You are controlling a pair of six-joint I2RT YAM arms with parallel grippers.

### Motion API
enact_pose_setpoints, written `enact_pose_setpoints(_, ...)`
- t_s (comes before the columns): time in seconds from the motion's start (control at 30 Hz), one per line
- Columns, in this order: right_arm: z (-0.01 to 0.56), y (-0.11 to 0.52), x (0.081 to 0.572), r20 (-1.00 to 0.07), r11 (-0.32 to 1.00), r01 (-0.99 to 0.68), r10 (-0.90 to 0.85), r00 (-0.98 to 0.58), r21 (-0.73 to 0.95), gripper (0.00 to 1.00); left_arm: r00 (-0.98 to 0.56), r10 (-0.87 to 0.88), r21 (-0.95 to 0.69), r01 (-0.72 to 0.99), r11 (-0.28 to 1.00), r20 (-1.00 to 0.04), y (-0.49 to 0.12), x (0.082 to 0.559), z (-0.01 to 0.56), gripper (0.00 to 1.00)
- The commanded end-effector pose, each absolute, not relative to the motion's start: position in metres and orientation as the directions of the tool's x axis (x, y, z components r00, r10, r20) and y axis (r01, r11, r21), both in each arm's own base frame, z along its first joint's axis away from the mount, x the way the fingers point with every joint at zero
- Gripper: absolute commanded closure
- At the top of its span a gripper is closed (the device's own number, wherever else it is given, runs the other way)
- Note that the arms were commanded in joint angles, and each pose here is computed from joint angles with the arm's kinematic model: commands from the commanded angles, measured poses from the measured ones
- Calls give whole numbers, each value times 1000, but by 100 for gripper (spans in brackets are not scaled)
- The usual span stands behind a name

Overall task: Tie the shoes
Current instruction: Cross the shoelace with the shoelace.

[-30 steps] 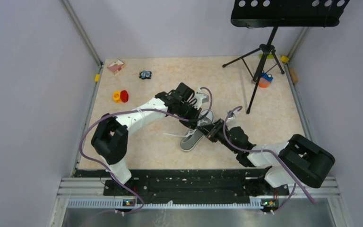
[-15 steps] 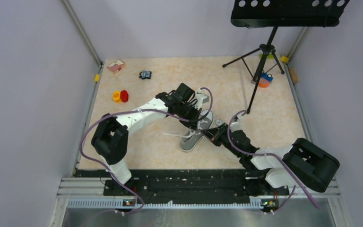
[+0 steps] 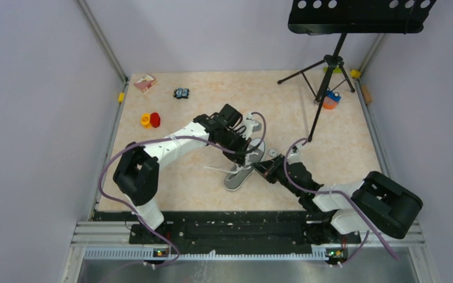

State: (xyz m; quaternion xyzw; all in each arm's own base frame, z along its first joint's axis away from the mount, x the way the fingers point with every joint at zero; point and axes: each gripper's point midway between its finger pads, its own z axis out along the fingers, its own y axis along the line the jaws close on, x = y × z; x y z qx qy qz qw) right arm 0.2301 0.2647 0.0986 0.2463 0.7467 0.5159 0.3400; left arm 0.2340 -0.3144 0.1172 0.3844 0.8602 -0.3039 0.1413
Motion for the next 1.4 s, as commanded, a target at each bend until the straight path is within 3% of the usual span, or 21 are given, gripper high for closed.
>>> enact_pose_setpoints(0.0, 98, 253, 236, -265, 354, 27, 748, -609, 935, 100, -611, 611, -434, 791, 432, -503, -308, 219, 147, 100)
enact_pose_setpoints(0.17, 100, 250, 237, -272, 357, 26, 755, -596, 934, 100, -623, 626, -452, 778, 436, -469, -305, 214, 137, 100)
enact_pose_setpoints(0.47, 99, 258, 233, -265, 350, 11, 728, -632, 937, 100, -673, 547, -443, 740, 507, -498, -317, 233, 135, 100)
enact_pose_setpoints(0.63, 97, 260, 231, -248, 332, 12, 726, -641, 943, 100, -700, 544, -456, 714, 531, -463, -317, 231, 128, 69)
enact_pose_setpoints(0.77, 98, 260, 232, -250, 334, 12, 728, -639, 942, 100, -701, 531, -441, 713, 545, -477, -314, 233, 132, 57)
enact_pose_setpoints(0.87, 98, 259, 232, -251, 337, 15, 731, -635, 941, 100, -700, 514, -436, 713, 549, -496, -314, 234, 140, 62)
enact_pose_setpoints(0.97, 96, 257, 232, -251, 340, 21, 734, -631, 940, 100, -699, 500, -463, 715, 525, -512, -320, 230, 148, 94)
enact_pose_setpoints(1.0, 96, 257, 232, -249, 340, 25, 736, -629, 940, 100, -699, 502, -466, 715, 521, -510, -321, 229, 148, 100)
enact_pose_setpoints(1.17, 90, 251, 228, -233, 337, 50, 743, -628, 940, 100, -700, 535, -497, 713, 495, -473, -330, 216, 138, 100)
enact_pose_setpoints(1.37, 86, 247, 222, -220, 339, 74, 745, -630, 938, 100, -692, 543, -505, 721, 475, -476, -343, 212, 135, 87)
